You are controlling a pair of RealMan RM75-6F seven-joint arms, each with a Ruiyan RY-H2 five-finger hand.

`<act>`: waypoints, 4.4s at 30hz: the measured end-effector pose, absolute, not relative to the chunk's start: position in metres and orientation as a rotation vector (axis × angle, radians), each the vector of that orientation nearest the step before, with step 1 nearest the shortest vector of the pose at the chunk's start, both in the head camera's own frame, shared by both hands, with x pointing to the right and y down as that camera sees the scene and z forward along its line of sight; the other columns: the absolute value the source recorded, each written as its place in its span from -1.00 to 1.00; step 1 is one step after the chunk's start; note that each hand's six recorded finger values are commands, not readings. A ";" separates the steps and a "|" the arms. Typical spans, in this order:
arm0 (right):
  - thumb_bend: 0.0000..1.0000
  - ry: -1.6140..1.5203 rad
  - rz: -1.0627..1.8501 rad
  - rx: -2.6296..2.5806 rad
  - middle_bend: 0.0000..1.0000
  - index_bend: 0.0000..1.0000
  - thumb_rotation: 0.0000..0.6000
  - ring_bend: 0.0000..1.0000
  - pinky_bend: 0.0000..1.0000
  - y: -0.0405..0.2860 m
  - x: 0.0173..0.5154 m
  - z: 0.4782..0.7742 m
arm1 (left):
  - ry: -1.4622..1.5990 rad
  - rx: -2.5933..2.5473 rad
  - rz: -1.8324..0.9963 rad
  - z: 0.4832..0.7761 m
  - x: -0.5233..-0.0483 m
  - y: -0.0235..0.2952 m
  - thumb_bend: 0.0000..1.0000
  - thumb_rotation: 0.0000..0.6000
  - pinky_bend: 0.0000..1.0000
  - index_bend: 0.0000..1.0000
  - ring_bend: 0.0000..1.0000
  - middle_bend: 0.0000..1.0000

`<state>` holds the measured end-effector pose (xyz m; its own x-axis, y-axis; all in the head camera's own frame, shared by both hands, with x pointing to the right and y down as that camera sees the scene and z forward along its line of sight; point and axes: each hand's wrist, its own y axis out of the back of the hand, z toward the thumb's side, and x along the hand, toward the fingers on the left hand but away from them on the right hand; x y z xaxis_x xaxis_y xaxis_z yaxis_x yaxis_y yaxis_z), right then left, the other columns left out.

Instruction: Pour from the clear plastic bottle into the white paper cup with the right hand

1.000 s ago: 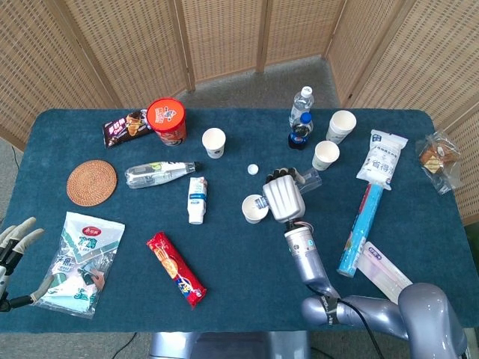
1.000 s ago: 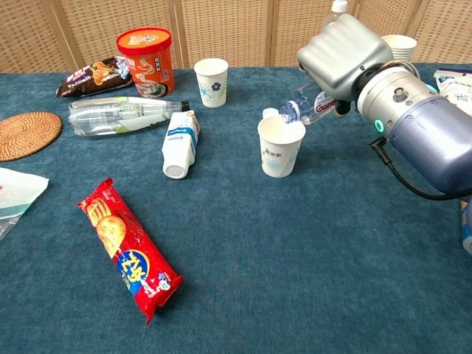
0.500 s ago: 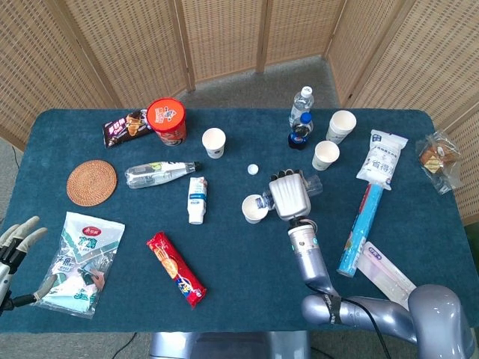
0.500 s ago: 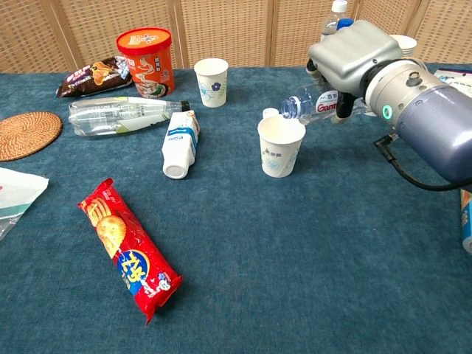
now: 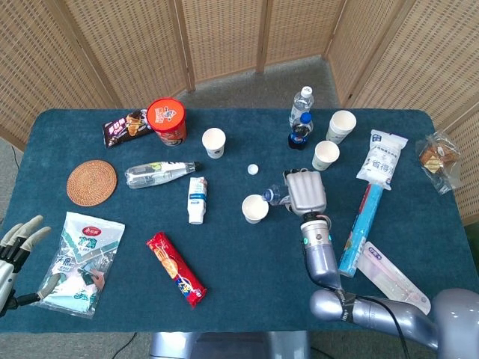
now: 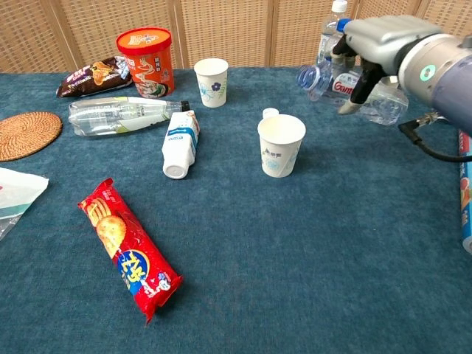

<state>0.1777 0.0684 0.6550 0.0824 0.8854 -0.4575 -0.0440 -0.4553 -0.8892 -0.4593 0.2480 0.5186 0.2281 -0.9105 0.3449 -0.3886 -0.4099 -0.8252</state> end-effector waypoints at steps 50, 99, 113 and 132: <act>-0.61 -1.781 1.300 -2.211 0.16 0.00 1.00 -0.14 -0.13 0.104 0.301 0.697 | 1.172 -1.929 -1.190 0.518 -0.442 0.247 -0.25 0.25 -1.00 -0.82 -1.00 -0.92; -0.47 -1.717 1.255 -2.352 -0.57 -0.92 0.83 -0.94 -1.00 0.128 0.347 0.703 | 1.149 -1.929 -1.140 0.510 -0.433 0.244 -0.25 0.24 -1.00 -0.82 -1.00 -0.92; -0.35 -1.527 1.326 -2.366 -0.99 -1.00 0.34 -1.00 -1.00 0.134 0.353 0.685 | 1.153 -1.931 -1.131 0.512 -0.434 0.243 -0.25 0.26 -1.00 -0.82 -1.00 -0.92; -0.36 -1.490 1.263 -2.335 -1.00 -1.00 -0.13 -1.00 -1.00 0.111 0.347 0.656 | 1.155 -1.930 -1.140 0.514 -0.435 0.242 -0.25 0.26 -1.00 -0.83 -1.00 -0.92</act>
